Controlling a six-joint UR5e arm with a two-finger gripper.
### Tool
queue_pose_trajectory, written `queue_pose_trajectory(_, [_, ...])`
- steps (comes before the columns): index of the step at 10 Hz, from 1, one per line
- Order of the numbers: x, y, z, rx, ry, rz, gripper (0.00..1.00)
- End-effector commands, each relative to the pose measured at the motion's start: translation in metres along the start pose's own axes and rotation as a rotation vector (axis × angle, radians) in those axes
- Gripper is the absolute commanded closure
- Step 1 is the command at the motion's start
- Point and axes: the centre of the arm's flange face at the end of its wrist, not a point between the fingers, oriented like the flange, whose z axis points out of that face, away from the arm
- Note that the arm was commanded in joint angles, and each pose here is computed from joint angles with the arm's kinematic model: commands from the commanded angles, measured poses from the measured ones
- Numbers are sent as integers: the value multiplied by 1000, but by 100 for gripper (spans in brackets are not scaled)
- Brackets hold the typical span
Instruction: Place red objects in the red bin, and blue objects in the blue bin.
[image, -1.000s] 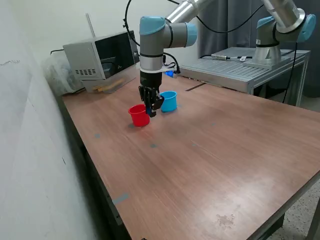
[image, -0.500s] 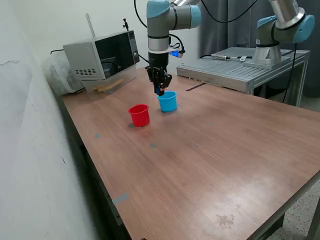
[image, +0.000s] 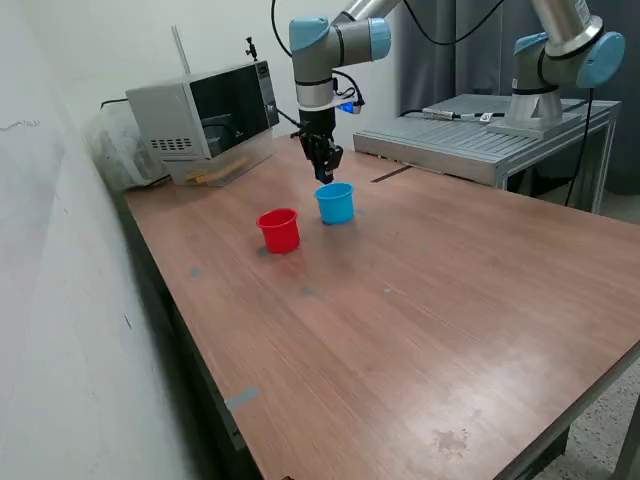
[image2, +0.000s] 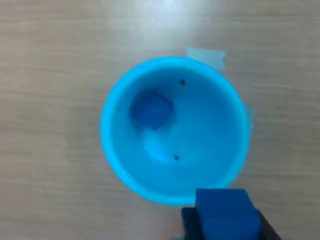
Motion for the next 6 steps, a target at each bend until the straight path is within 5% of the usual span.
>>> queue_pose_trajectory(1, [-32,-15,22,38,16,32,100])
queue_pose_trajectory(6, [-27,-25,34,52,20,30,100])
